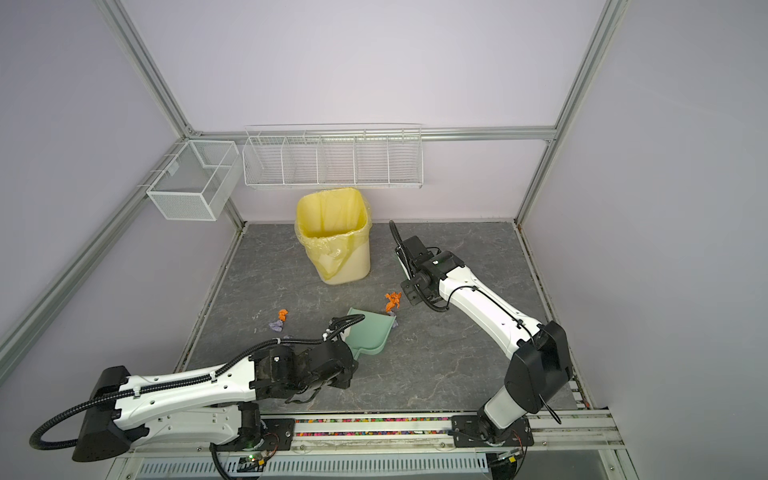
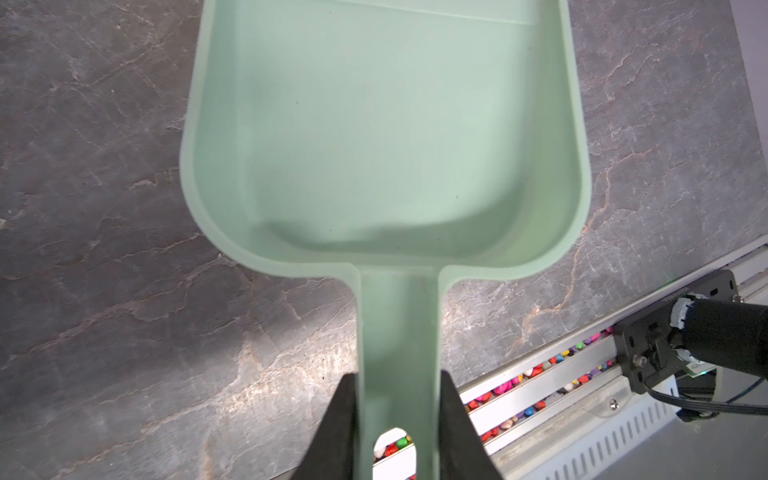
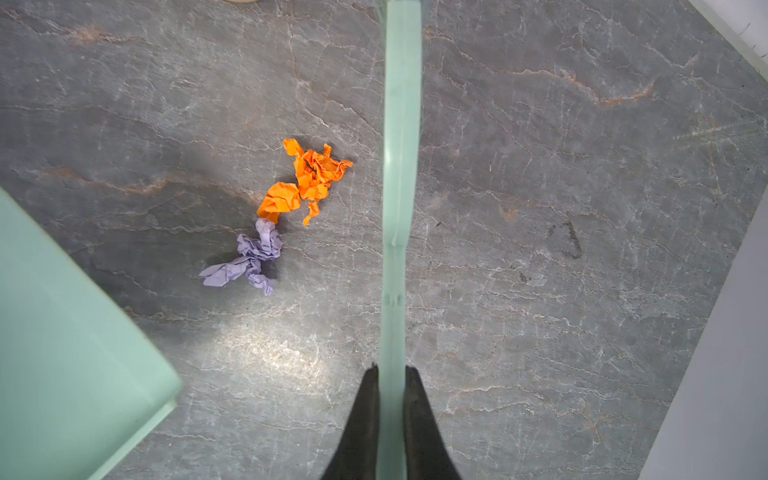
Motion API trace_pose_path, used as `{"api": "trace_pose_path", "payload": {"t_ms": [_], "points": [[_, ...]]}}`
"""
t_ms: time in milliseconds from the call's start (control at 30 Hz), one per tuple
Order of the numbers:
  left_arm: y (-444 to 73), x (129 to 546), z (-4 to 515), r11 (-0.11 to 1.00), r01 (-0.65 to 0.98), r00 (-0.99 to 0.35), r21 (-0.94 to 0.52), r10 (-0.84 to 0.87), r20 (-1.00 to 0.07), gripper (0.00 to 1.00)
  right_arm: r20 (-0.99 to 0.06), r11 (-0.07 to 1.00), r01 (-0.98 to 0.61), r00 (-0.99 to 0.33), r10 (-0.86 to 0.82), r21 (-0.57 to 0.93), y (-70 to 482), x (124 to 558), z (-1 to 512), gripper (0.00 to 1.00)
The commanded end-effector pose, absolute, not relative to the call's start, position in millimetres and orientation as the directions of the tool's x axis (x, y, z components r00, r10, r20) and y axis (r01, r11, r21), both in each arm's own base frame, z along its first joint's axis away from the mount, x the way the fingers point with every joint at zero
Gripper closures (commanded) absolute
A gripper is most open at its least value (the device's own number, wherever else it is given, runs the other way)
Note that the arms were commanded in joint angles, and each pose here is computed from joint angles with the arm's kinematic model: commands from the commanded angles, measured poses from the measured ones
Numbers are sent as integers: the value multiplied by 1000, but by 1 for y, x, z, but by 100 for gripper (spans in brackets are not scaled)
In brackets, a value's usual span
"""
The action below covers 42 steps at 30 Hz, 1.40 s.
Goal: Sweep away the paper scraps from the table
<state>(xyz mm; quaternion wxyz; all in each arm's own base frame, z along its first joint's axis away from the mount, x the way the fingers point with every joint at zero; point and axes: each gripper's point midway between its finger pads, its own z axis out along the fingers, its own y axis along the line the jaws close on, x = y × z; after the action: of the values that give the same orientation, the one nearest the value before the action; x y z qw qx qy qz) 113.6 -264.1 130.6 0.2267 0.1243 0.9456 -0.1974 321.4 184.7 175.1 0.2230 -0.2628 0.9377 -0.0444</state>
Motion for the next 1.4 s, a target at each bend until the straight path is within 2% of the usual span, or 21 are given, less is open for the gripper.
{"api": "trace_pose_path", "payload": {"t_ms": [0,233,500,867,1000,1067,1367], "points": [[-265,112,127,893,307,-872,-330,124,-474,100,-378,840,-490,-750,-543,-234,183,328,176,93],[-262,107,115,899,310,-878,-309,146,-456,100,-310,816,-499,-758,-574,-292,177,333,169,93],[-276,110,101,895,323,-874,-309,157,-459,100,-300,827,-478,-776,-556,-297,179,340,162,93],[-296,101,67,893,312,-907,-325,178,-383,100,-263,810,-472,-780,-568,-349,175,349,156,93],[-298,102,62,897,310,-908,-315,182,-376,100,-242,798,-496,-774,-585,-343,182,352,149,93],[-294,103,58,920,250,-926,-303,135,-352,100,-235,789,-510,-767,-597,-343,186,354,147,93],[-297,109,50,931,250,-931,-265,156,-330,100,-169,743,-561,-745,-646,-366,197,357,134,93]]}}
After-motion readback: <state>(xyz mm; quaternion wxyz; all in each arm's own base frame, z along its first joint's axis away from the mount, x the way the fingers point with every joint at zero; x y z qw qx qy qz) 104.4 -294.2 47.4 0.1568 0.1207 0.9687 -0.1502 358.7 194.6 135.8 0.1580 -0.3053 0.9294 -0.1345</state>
